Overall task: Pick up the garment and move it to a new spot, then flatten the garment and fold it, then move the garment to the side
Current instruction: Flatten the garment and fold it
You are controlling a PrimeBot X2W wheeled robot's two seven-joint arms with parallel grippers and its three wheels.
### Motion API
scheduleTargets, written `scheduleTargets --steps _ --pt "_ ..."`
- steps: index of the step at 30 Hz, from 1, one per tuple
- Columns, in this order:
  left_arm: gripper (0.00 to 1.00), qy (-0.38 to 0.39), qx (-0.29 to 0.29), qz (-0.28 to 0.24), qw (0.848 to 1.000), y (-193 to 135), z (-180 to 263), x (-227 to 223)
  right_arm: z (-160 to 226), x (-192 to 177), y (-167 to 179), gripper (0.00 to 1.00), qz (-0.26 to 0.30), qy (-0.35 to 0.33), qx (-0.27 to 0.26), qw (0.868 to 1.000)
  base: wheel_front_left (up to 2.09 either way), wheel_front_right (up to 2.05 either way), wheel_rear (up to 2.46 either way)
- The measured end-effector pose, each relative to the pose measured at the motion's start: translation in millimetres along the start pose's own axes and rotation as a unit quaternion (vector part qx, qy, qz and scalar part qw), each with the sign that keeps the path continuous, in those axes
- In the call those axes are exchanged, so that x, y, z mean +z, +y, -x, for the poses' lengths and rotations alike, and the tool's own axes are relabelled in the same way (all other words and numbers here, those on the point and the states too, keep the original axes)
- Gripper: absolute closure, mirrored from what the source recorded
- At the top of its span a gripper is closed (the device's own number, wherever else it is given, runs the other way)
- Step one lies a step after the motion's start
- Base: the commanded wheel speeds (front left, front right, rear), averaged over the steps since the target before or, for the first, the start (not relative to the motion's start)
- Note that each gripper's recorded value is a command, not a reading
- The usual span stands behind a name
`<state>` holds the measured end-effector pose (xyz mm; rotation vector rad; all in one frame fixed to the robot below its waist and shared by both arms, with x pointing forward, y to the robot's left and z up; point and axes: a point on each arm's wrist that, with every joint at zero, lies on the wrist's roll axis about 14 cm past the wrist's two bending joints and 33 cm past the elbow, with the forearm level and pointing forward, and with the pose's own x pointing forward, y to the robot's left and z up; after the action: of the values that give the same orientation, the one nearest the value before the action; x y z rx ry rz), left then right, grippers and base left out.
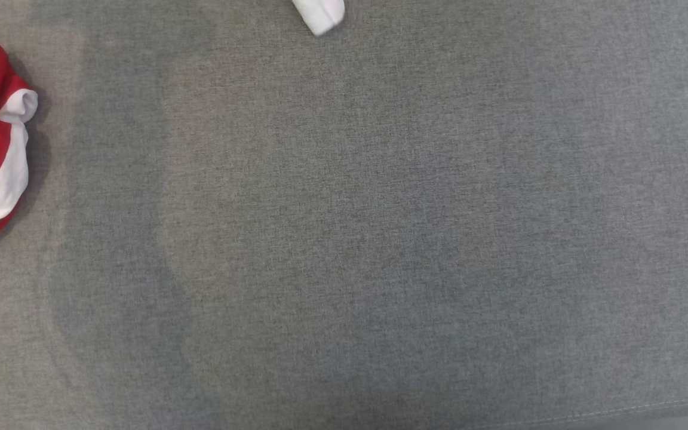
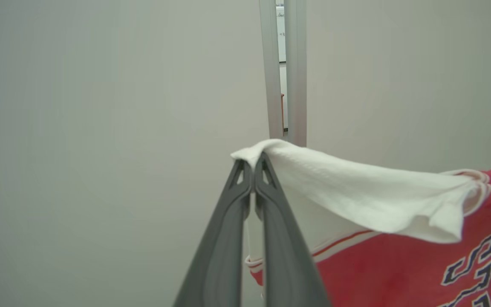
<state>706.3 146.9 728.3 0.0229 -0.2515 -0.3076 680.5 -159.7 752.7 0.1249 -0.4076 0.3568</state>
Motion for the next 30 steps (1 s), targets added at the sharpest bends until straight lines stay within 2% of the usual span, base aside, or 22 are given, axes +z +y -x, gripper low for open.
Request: scheduleTargets --steps 3,7,9,13,16,18,23,27,30 --pt "1.00 -0.012 -0.004 -0.005 1.000 -3.6 -4.5 17.9 -6.2 7.7 10.1 1.00 0.005 -0.006 0.014 1.000 0.00 0.00 0.00" --pt "1.00 -0.001 -0.020 0.004 1.000 -16.9 -3.4 12.1 -2.7 -9.0 19.9 1.00 -0.002 0.021 0.025 0.999 0.00 0.00 0.00" --pt "1.00 0.018 -0.037 -0.016 0.999 -27.3 1.9 -1.6 4.4 -27.1 27.1 1.00 -0.017 0.047 0.032 0.998 0.00 0.00 0.00" --pt "1.00 0.082 -0.052 -0.006 0.995 -36.0 26.0 -51.2 36.0 -81.7 37.5 1.00 -0.031 0.130 0.042 0.990 0.00 0.00 0.00" --pt "1.00 0.138 -0.058 -0.001 0.989 -37.7 51.7 -83.3 65.0 -108.9 44.2 1.00 -0.052 0.182 0.047 0.981 0.00 0.00 0.00" --pt "1.00 0.173 -0.061 0.017 0.983 -40.7 72.2 -102.3 89.0 -127.3 56.5 1.00 -0.075 0.220 0.057 0.971 0.00 0.00 0.00" --pt "1.00 0.258 -0.058 0.062 0.962 -43.5 130.5 -139.7 148.9 -153.3 81.6 1.00 -0.093 0.309 0.084 0.943 0.00 0.00 0.00" --pt "1.00 0.328 -0.060 0.091 0.939 -47.9 184.6 -160.7 199.1 -159.9 92.7 1.00 -0.103 0.371 0.093 0.918 0.00 0.00 0.00" --pt "1.00 0.379 -0.073 0.112 0.915 -59.0 227.2 -171.7 240.0 -163.0 99.2 1.00 -0.118 0.421 0.096 0.894 0.00 0.00 0.00"
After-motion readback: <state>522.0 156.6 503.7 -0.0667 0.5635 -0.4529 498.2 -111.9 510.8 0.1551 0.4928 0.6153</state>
